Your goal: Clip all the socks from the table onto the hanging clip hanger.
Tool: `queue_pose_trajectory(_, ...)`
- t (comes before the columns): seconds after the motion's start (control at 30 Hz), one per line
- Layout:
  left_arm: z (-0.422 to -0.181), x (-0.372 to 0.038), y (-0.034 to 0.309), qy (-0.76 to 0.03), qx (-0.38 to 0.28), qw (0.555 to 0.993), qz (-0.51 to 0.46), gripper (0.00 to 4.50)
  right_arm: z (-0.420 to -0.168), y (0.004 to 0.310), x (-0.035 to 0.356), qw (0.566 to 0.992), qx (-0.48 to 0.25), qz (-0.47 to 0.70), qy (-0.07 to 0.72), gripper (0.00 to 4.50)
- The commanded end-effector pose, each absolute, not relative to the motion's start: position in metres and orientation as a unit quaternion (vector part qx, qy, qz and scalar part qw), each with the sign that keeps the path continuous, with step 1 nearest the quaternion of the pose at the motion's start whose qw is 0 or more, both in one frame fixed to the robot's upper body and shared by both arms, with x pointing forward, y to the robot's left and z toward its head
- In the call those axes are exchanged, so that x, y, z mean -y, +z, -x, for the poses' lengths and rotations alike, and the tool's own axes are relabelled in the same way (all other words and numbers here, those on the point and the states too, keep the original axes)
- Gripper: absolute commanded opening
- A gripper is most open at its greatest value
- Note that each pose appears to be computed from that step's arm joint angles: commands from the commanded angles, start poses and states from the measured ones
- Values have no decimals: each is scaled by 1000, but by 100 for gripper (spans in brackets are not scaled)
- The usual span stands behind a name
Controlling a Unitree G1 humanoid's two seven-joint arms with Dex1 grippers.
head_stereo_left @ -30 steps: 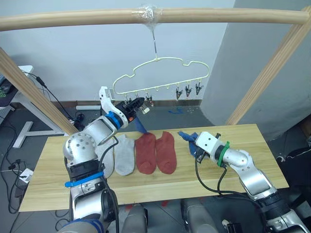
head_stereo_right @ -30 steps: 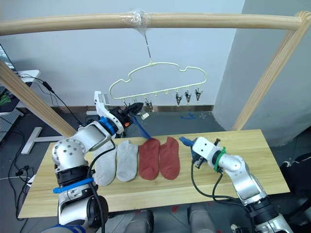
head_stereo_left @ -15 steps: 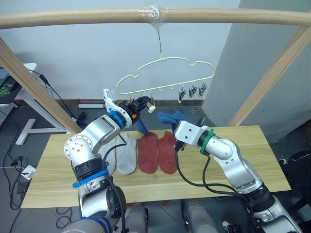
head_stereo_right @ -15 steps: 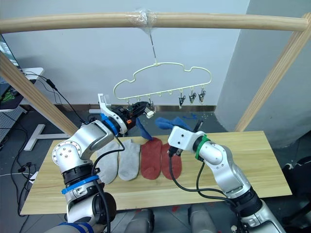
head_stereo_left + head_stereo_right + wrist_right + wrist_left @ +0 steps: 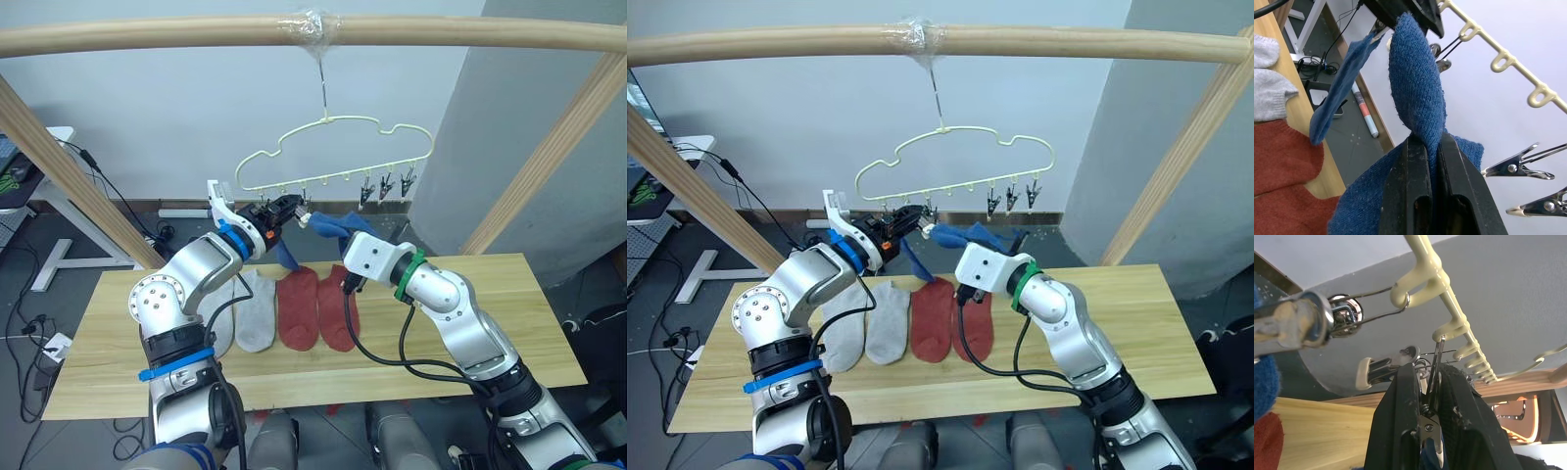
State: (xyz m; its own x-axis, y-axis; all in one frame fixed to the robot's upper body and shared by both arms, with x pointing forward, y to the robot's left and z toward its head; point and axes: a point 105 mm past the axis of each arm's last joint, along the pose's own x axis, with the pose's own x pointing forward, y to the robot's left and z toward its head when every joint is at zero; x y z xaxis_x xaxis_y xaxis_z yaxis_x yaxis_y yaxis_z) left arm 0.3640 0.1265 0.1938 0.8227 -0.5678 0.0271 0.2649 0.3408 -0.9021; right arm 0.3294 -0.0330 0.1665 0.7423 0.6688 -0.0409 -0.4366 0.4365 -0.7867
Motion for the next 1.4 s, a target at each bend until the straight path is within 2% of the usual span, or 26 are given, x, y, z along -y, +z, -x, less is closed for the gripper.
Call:
queue_pose_trajectory(0.03,-363,-129,201,-265,-135,803,517,23,-327,169,33,836,148,414,329,4)
queue_pose_trajectory(0.23,-362,-127,202,-268,-135,801,517,23,-327,165,34,836,143,414,330,4)
queue_pose_trajectory(0.67,-360,-123,203,-277,-136,801,513,23,-331,182,12,836,172,400,332,4)
queue_pose_trajectory(0.9,-357,-127,204,-279,-126,809,501,23,-330,175,14,834,162,403,341,4)
queue_pose_trajectory(1.33,-348,-138,212,-281,-114,803,514,439,-330,171,9,832,161,399,351,0)
queue_pose_trajectory(1.4,-335,-148,219,-295,-108,801,509,445,-332,167,4,843,150,371,358,0)
